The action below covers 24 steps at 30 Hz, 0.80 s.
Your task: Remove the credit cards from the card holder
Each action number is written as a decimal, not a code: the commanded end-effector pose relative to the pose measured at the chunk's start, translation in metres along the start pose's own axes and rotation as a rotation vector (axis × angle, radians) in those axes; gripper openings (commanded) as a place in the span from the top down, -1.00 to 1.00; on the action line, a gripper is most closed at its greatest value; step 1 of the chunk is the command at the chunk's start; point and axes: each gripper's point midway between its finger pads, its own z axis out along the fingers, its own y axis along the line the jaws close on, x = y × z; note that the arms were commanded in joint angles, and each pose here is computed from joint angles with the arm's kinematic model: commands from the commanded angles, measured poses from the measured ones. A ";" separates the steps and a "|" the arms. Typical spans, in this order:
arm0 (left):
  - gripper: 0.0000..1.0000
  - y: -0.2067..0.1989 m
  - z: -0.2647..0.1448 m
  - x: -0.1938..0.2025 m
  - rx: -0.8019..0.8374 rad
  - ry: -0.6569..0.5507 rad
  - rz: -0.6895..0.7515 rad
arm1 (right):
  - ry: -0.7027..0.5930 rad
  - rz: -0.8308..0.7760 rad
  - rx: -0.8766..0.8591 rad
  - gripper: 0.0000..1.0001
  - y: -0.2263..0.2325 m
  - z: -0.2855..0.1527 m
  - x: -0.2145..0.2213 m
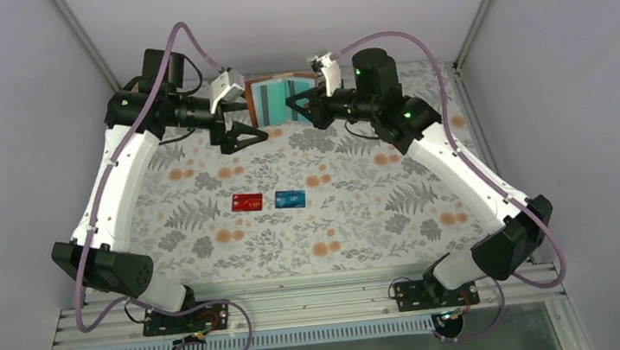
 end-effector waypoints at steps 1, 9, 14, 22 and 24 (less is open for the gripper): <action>-0.92 0.008 0.002 -0.005 -0.012 -0.023 -0.005 | -0.053 -0.060 -0.002 0.92 0.018 -0.020 -0.021; -0.02 0.006 0.002 -0.003 0.002 -0.016 0.014 | -0.034 -0.228 -0.266 0.87 0.073 -0.044 -0.010; 0.54 -0.024 -0.006 -0.010 0.088 -0.064 0.089 | 0.001 -0.241 -0.331 0.92 0.080 -0.044 -0.003; 0.45 -0.058 -0.014 -0.014 0.204 -0.132 0.151 | 0.025 -0.248 -0.388 0.92 0.086 -0.045 0.007; 0.15 -0.061 -0.015 -0.015 0.213 -0.141 0.166 | 0.024 -0.248 -0.385 0.92 0.085 -0.045 0.007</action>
